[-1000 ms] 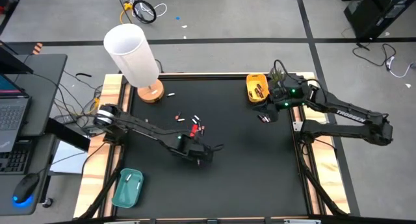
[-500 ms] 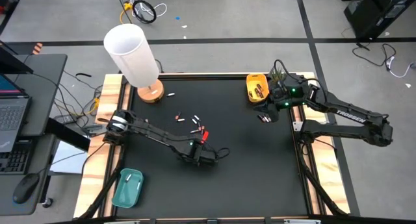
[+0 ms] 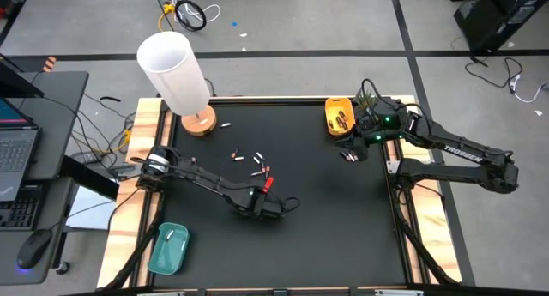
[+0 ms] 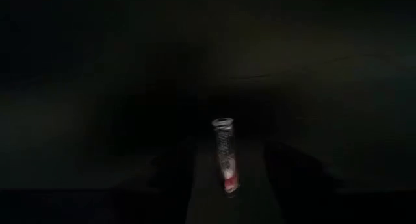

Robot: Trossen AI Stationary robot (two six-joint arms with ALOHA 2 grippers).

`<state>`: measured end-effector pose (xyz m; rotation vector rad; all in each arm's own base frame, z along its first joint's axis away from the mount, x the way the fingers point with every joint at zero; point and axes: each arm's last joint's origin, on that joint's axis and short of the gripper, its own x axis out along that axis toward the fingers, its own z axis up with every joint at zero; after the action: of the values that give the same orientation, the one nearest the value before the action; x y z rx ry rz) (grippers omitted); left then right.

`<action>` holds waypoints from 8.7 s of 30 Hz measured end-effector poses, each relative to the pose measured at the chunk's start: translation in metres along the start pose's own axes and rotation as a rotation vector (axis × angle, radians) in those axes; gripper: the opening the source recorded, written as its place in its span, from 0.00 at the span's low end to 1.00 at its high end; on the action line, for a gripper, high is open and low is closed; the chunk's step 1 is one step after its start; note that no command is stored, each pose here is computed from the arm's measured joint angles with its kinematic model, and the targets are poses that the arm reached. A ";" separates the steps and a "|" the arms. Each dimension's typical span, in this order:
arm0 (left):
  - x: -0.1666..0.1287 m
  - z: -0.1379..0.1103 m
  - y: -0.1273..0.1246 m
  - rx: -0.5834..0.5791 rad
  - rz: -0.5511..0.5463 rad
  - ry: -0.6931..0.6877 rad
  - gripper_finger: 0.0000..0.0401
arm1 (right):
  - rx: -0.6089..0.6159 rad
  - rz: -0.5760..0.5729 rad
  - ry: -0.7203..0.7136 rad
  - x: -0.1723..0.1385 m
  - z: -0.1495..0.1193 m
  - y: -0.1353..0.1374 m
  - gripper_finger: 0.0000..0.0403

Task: Sort batteries
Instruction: Put the silver battery into the blue bin

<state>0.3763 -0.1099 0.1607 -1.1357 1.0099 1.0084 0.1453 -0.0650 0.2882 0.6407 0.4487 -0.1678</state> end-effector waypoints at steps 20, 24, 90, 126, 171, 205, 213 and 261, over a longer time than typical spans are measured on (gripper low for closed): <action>0.007 -0.003 0.010 0.248 0.021 0.129 0.07 | 0.005 0.010 -0.005 0.000 0.001 0.001 0.29; 0.000 -0.003 0.011 0.259 0.008 0.149 0.07 | 0.005 0.010 -0.005 0.000 0.001 0.001 0.29; 0.034 -0.055 -0.129 0.823 -0.360 0.143 0.24 | -0.217 0.097 0.384 -0.010 -0.083 0.069 0.12; -0.031 -0.014 -0.082 0.628 0.200 0.104 0.60 | -0.116 0.229 0.261 -0.002 -0.071 0.086 0.22; -0.073 0.004 0.050 0.429 -0.012 -0.006 0.42 | -0.006 0.246 0.229 -0.001 -0.069 0.091 0.21; -0.018 0.028 0.094 0.501 -0.076 0.127 0.67 | 0.054 0.202 0.224 0.011 -0.062 0.085 0.21; -0.011 0.027 0.097 0.504 -0.018 0.136 0.54 | 0.063 0.191 0.214 0.012 -0.059 0.083 0.21; -0.099 0.026 0.089 0.644 0.128 0.310 0.09 | 0.002 0.210 0.198 0.012 -0.057 0.083 0.21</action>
<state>0.2702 -0.0828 0.2406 -0.7003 1.5335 0.5365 0.1598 0.0351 0.2865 0.7051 0.5677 0.0956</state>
